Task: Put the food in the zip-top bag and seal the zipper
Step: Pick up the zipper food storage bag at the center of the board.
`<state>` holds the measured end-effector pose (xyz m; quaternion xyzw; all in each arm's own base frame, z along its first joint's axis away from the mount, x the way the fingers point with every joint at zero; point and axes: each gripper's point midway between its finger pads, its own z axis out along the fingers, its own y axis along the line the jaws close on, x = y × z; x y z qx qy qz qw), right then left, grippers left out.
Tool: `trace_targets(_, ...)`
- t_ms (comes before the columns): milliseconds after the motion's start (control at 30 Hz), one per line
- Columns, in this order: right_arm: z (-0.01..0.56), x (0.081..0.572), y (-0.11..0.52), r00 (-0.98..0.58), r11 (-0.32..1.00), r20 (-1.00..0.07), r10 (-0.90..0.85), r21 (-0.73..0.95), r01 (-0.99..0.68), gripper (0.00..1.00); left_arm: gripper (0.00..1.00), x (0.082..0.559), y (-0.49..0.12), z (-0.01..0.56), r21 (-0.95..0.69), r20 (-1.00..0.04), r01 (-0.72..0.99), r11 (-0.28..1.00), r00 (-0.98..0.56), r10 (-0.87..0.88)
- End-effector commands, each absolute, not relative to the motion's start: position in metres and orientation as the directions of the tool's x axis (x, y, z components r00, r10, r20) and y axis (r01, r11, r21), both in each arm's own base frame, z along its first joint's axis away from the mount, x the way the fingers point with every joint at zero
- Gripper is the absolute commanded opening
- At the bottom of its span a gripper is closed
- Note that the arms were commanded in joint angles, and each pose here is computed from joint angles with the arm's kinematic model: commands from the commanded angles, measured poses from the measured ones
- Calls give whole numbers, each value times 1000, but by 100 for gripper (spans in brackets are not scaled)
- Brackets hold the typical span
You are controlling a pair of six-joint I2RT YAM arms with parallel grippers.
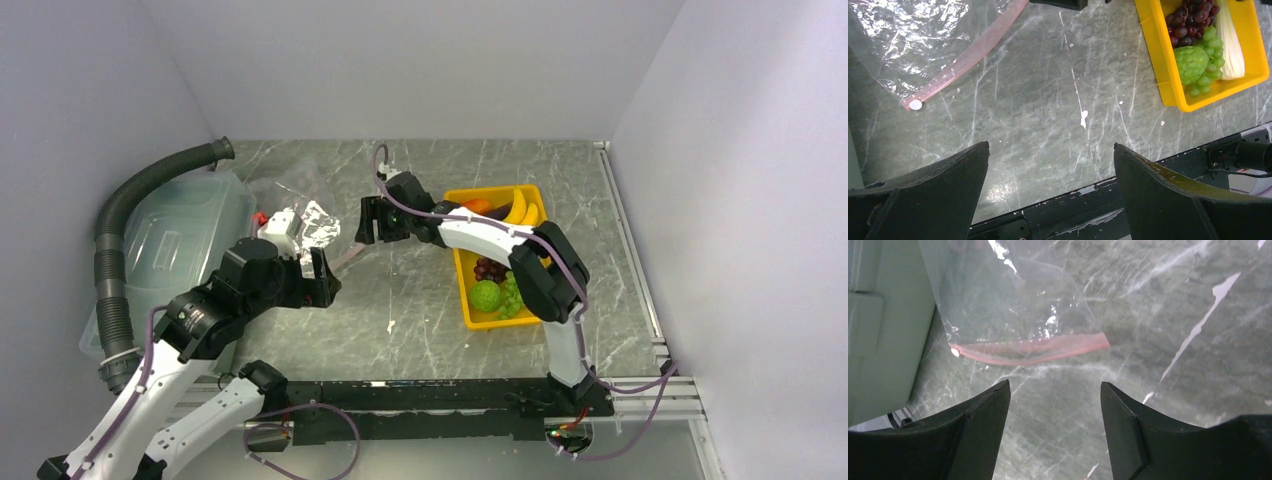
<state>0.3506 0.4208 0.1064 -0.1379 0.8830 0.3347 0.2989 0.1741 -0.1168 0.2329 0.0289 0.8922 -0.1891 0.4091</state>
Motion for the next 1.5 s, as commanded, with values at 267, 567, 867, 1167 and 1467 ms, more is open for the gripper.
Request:
trace_targets(267, 100, 395, 442, -754, 623, -649, -99, 551, -556, 68, 100, 169, -122, 240, -349, -777, 266, 899, -618, -118)
trace_targets(567, 83, 404, 455, -761, 543, -634, -139, 594, -594, 64, 100, 169, -123, 241, -351, -782, 276, 895, -612, -118)
trace_targets(867, 79, 401, 465, -758, 449, -634, -152, 639, -624, 54, 100, 173, -126, 234, -339, -767, 272, 901, -634, -97)
trace_targets(1167, 85, 397, 470, -753, 368, -641, -146, 672, -643, 32, 100, 175, -127, 232, -337, -762, 267, 903, -640, -95)
trace_targets(1467, 78, 394, 471, -768, 340, -624, -146, 697, -631, 36, 100, 176, -126, 231, -335, -759, 258, 906, -643, -97)
